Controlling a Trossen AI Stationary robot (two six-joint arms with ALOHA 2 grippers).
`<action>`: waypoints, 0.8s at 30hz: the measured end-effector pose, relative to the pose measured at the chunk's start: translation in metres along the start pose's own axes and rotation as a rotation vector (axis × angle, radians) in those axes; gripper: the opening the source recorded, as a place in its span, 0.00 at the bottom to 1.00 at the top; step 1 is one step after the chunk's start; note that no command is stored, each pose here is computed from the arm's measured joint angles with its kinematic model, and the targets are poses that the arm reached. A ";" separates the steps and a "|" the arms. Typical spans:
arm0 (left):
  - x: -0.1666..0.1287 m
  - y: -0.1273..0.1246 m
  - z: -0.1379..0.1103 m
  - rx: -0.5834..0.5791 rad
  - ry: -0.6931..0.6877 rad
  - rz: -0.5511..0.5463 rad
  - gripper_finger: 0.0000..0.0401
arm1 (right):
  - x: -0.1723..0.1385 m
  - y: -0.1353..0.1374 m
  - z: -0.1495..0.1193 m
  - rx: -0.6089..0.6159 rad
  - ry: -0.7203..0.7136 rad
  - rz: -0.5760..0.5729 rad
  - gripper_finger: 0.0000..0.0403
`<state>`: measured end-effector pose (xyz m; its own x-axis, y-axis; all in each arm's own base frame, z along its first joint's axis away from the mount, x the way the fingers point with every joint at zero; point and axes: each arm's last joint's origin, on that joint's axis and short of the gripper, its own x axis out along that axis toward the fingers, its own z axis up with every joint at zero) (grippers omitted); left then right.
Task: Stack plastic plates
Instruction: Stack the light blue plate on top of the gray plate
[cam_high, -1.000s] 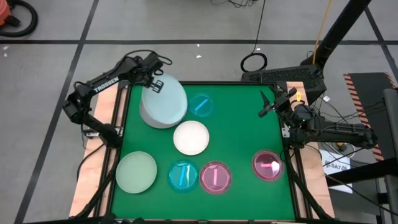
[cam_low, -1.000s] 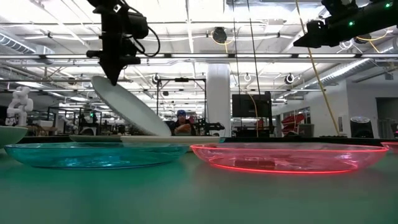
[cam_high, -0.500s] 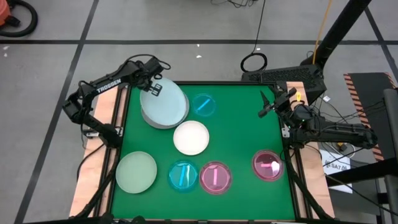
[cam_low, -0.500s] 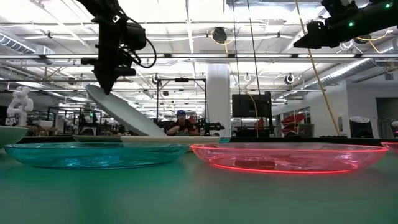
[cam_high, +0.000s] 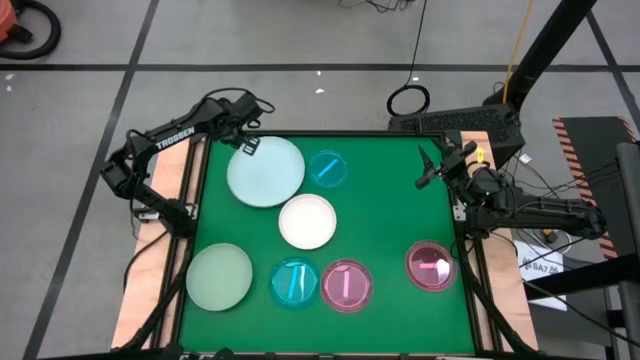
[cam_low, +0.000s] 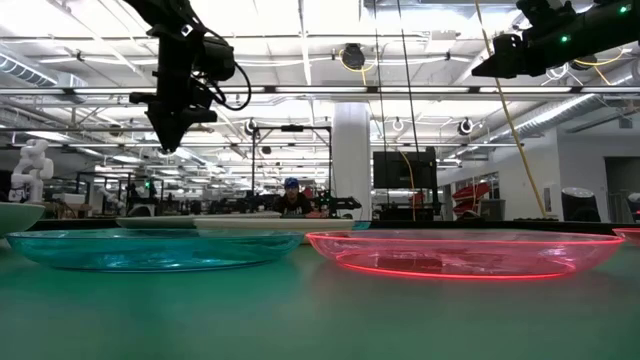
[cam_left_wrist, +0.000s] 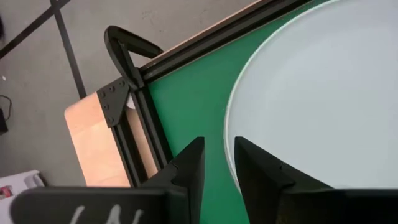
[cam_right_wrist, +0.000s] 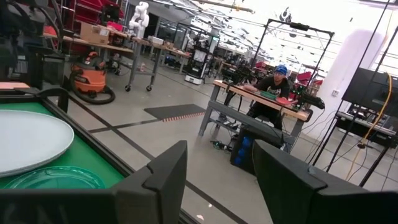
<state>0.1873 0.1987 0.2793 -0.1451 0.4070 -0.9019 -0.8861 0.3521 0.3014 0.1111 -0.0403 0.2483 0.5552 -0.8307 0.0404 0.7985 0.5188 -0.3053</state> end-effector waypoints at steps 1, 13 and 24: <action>-0.001 -0.002 0.000 0.007 -0.007 -0.003 0.24 | 0.000 0.000 0.000 0.000 0.000 0.000 0.44; -0.001 -0.075 -0.031 0.462 -0.125 -0.252 0.25 | 0.000 0.000 0.000 0.000 0.000 0.001 0.44; 0.048 -0.111 -0.072 0.460 -0.249 -0.356 0.25 | 0.000 -0.001 0.001 0.017 -0.011 -0.003 0.44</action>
<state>0.2470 0.1184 0.1802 0.2794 0.3621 -0.8893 -0.5730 0.8061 0.1482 0.1110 -0.0403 0.2497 0.5549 -0.8303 0.0519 0.8042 0.5193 -0.2891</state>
